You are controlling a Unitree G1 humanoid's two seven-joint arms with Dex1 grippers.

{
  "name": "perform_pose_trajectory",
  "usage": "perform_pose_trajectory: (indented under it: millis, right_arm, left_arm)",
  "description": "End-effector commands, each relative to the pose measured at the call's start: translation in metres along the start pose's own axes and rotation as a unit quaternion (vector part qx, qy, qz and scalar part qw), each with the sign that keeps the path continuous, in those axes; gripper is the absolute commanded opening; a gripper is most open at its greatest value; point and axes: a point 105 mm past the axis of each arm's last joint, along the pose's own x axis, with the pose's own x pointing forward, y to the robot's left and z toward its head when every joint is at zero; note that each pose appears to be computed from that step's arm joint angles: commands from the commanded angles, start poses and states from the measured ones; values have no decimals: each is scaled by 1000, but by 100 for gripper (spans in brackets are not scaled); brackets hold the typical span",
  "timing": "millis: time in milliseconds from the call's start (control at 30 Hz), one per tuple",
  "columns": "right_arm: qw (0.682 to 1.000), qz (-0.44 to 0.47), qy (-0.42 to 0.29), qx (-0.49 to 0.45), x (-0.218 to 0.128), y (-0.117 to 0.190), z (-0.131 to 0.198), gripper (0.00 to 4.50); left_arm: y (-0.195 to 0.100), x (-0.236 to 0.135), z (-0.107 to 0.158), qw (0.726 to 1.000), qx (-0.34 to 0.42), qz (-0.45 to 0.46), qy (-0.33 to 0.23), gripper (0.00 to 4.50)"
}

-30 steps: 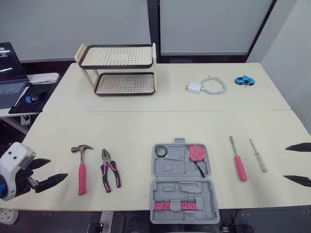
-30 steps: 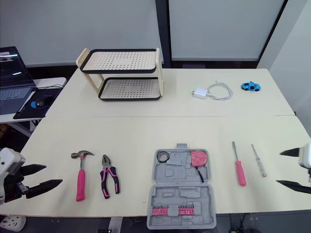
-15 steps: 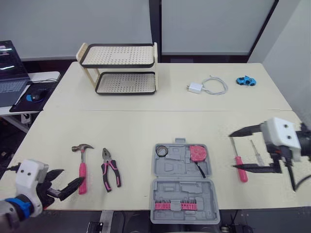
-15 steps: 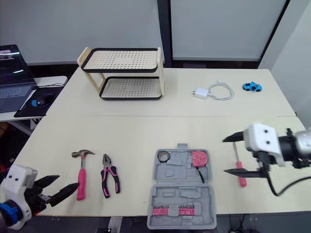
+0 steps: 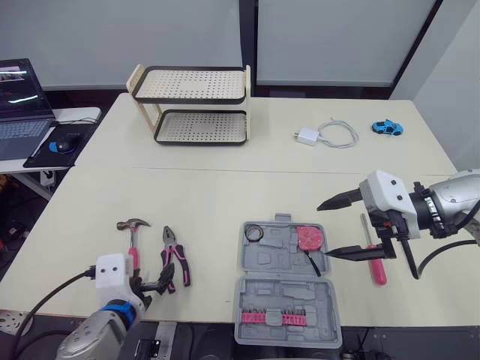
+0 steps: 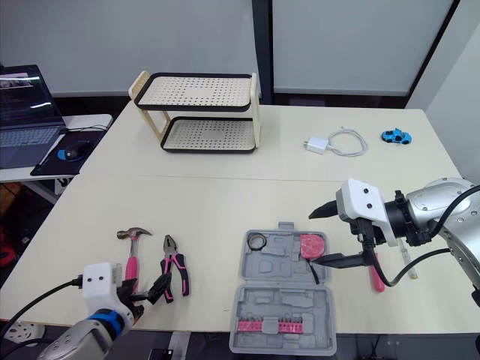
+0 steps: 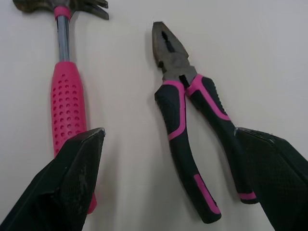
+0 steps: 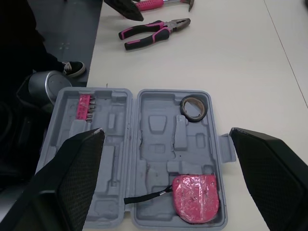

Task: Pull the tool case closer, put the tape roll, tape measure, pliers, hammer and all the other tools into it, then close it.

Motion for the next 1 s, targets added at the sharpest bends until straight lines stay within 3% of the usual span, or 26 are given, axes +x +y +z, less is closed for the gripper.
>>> perform_pose_trajectory:
  millis: [33,233,467,867,1000]
  right_arm:
    - [1000,7,-9,-19,1,3,10,445]
    - [1000,12,-12,-16,4,5,11,445]
    - [1000,14,-16,-10,5,7,11,445]
    - [1000,7,-19,12,0,5,14,445]
    - [999,5,-23,23,-2,5,16,450]
  left_arm:
    - [1,8,1,1000,3,19,-14,450]
    - [-11,29,-6,999,-27,8,-21,450]
    - [-21,42,5,998,-24,-6,-54,450]
    - [-20,55,-16,1000,-14,15,18,450]
    - [-19,54,-18,999,-17,20,33,368]
